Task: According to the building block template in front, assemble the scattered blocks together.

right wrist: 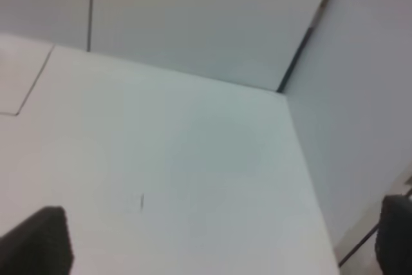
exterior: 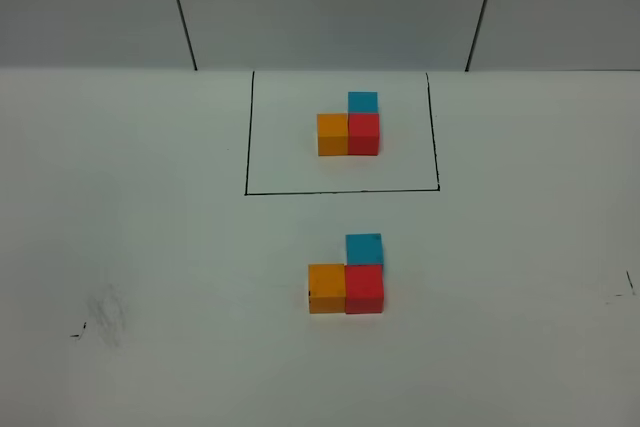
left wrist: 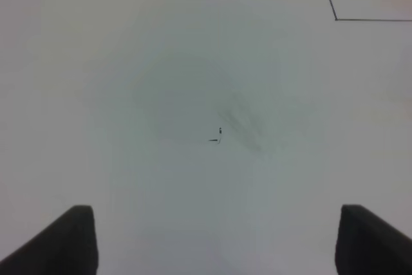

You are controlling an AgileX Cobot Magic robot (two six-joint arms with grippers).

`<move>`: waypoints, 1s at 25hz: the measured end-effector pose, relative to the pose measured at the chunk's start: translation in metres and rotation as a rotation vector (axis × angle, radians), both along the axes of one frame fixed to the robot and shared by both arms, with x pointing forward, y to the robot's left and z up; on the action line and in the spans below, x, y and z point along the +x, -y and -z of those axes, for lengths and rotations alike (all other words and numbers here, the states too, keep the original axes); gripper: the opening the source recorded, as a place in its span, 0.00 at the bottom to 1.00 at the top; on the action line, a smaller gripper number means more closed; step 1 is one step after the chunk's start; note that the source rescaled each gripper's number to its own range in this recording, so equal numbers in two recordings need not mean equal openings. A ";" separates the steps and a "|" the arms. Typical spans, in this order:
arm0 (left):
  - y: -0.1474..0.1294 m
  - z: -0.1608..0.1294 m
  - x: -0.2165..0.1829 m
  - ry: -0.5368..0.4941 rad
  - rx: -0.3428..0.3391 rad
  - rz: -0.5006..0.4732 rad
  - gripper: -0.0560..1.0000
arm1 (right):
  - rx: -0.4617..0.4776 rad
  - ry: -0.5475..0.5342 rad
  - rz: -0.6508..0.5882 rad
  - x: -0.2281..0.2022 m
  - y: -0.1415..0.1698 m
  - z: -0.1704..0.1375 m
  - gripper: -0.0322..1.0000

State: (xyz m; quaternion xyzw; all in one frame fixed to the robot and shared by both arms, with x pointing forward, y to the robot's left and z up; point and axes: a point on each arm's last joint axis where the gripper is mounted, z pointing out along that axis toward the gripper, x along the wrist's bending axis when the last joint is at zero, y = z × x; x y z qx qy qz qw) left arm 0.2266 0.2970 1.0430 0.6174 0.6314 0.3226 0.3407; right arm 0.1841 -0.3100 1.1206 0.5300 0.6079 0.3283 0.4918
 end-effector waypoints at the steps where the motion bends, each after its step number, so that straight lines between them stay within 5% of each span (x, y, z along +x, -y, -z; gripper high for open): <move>1: 0.000 0.000 0.000 0.000 0.000 0.000 0.65 | 0.013 -0.015 -0.013 0.006 -0.001 0.006 0.93; 10: 0.000 0.000 0.000 -0.001 0.000 0.000 0.65 | 0.207 -0.151 0.021 0.049 -0.004 0.064 0.88; 17: 0.000 0.000 0.000 -0.001 0.001 0.001 0.65 | 0.170 -0.169 0.006 0.051 -0.005 0.068 0.84; 25: 0.000 0.000 0.000 -0.001 0.001 0.001 0.65 | 0.167 -0.170 0.000 0.051 -0.005 0.068 0.64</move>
